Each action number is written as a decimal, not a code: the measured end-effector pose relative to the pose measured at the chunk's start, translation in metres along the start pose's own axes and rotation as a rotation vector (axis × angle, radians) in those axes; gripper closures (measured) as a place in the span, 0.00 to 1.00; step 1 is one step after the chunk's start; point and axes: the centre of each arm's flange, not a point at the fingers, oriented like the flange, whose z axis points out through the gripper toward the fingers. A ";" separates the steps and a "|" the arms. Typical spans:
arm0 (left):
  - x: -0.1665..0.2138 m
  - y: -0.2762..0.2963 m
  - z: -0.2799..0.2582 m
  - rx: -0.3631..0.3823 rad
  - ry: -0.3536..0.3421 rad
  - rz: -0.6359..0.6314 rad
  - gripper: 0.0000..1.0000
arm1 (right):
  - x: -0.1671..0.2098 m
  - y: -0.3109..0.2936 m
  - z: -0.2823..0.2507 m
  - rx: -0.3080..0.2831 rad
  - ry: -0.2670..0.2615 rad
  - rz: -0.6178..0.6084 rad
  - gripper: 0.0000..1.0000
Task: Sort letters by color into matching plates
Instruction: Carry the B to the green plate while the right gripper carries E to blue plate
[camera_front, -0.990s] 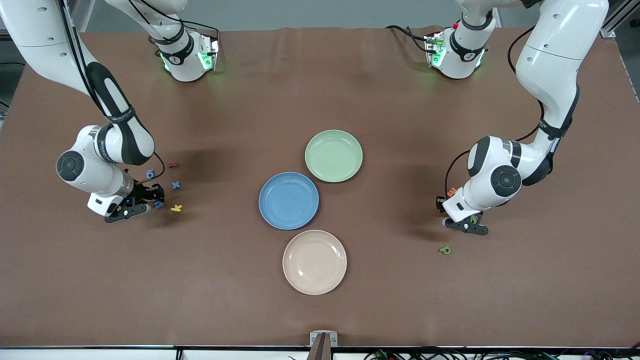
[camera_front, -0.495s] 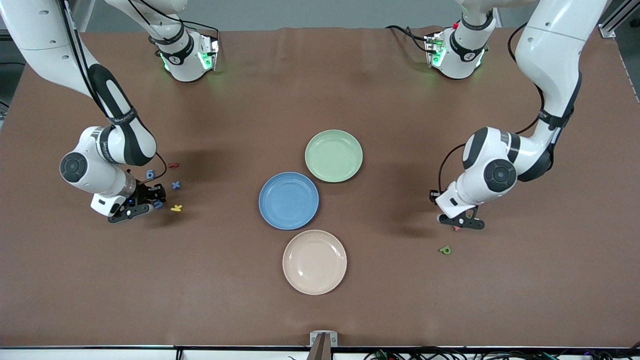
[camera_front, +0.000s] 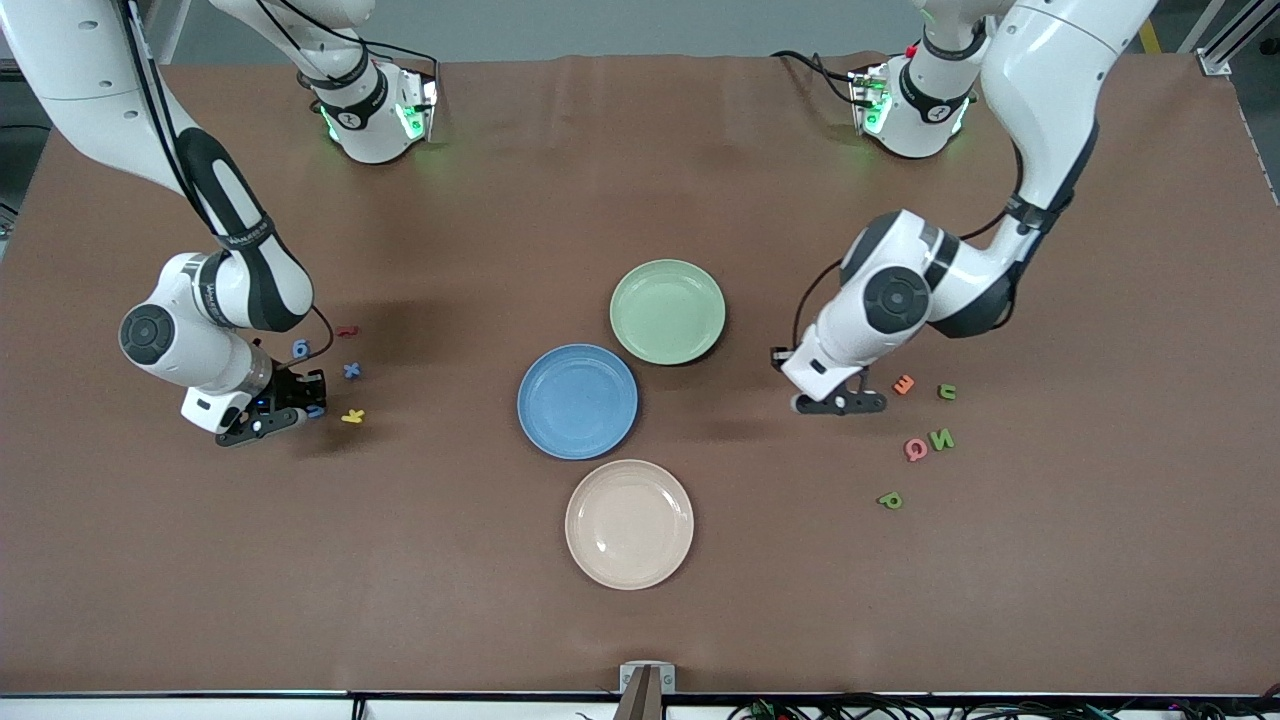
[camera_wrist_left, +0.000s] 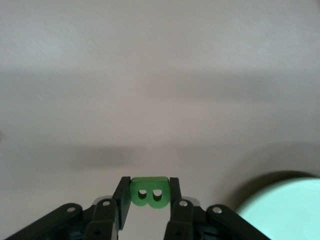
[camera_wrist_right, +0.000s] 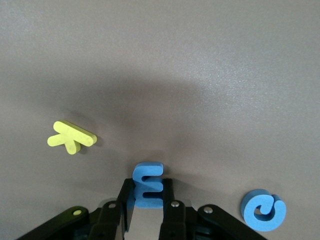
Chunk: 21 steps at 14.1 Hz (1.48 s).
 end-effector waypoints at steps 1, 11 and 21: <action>-0.010 0.015 0.002 0.001 -0.003 -0.031 0.65 | 0.001 0.000 -0.001 -0.001 0.001 0.000 0.73; -0.120 0.141 0.041 0.023 -0.027 -0.259 0.65 | 0.040 -0.074 -0.153 0.011 -0.135 0.095 0.73; -0.133 0.157 0.054 0.008 -0.029 -0.409 0.27 | 0.080 -0.319 -0.135 -0.042 -0.056 0.372 0.73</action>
